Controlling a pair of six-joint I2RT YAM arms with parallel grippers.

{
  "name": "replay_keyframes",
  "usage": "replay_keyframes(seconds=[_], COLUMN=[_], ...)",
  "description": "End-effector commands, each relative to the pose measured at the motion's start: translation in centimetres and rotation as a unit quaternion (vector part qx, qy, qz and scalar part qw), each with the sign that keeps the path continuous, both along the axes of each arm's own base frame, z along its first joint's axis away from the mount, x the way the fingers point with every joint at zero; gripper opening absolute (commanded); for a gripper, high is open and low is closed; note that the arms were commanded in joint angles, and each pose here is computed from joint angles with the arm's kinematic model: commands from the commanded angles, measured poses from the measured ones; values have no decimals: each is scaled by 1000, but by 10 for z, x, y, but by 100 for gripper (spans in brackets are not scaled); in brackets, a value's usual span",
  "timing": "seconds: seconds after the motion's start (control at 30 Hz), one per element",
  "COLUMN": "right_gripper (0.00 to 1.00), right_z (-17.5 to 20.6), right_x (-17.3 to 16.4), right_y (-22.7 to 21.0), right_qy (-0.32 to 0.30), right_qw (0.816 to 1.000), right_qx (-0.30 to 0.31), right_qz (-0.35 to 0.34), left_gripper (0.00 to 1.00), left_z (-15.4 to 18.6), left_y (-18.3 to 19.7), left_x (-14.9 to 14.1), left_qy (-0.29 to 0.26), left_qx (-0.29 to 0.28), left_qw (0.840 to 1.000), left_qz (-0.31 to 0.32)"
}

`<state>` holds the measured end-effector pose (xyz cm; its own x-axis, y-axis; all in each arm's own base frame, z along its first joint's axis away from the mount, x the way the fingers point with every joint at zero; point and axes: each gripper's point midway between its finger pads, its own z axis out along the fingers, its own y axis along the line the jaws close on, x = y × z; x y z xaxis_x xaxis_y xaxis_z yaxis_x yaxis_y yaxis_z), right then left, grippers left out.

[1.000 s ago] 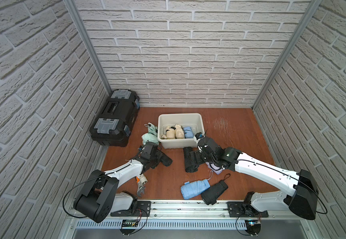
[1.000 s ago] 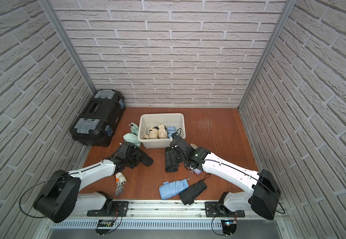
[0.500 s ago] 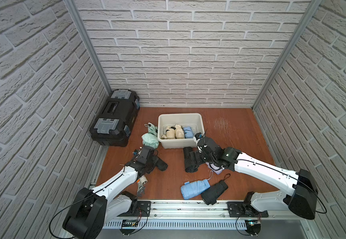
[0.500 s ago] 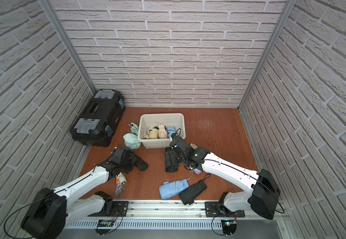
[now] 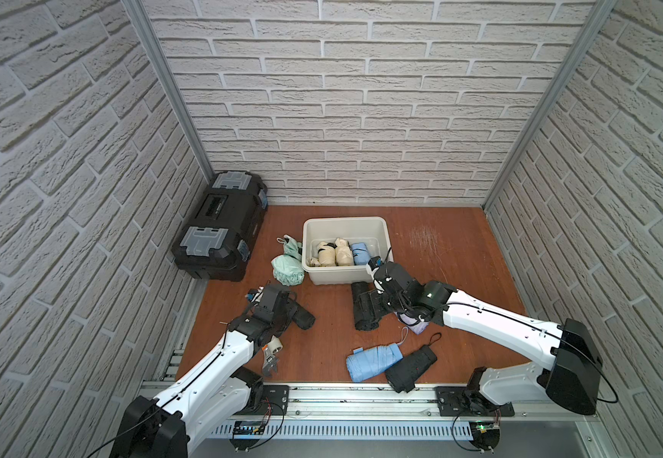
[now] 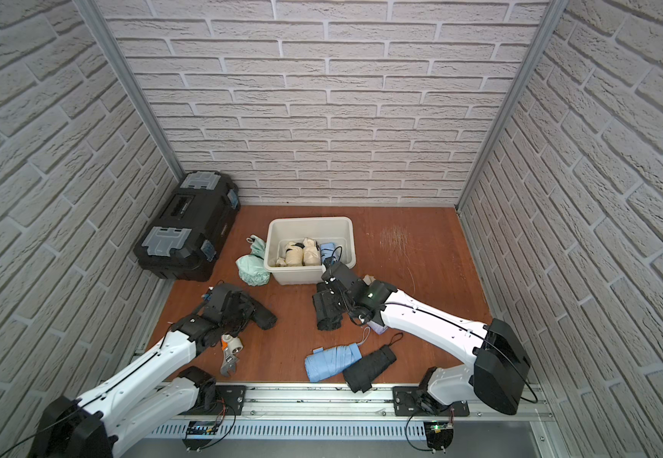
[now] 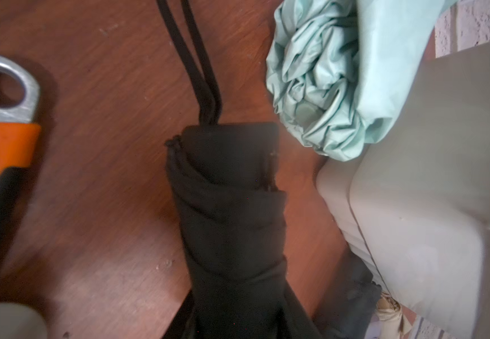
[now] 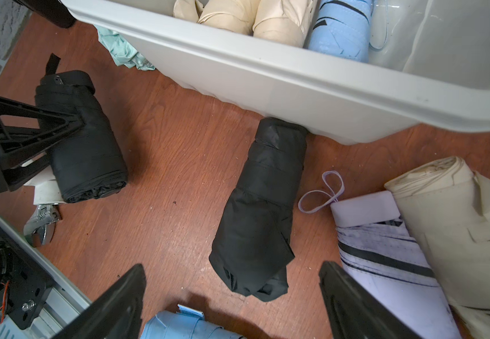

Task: Put the umbrella into the storage box
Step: Pick up the umbrella from the center of the board.

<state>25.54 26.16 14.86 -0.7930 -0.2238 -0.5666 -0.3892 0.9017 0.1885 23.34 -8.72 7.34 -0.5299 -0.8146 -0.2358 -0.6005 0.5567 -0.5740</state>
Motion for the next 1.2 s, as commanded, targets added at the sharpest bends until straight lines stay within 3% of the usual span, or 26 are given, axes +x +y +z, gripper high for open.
replay_keyframes(seconds=[0.0, 0.2, 0.33, 0.47, 0.67, 0.93, 1.17], right_gripper=[95, 96, 99, 99, 99, 100, 98], right_z=[19, 38, 59, 80, 99, 121, 139], right_x=[6, 6, 5, -1, -12, -28, -6], right_y=[15, 29, 39, 57, 77, 93, 82], right_qy=[-20, -20, -30, -29, -3, 30, 22], right_qw=[999, 998, 995, 987, 971, 932, 925], right_qx=[23, 56, 84, 123, 180, 259, 318], right_qz=[18, 33, 53, 95, 159, 251, 209], left_gripper=[0, 0, 0, 0, 0, 0, 0], left_z=[25, 77, 125, 178, 223, 264, 292], left_y=[10, 14, 13, -1, -37, -88, -127], left_x=[3, 5, 10, 14, 16, 22, 17], left_qy=[-36, -121, -203, -296, -386, -450, -488], left_qx=[14, 36, 67, 85, 90, 18, -51], left_qw=[999, 991, 973, 940, 883, 821, 767], left_qz=[6, -36, -83, -143, -253, -350, -414])
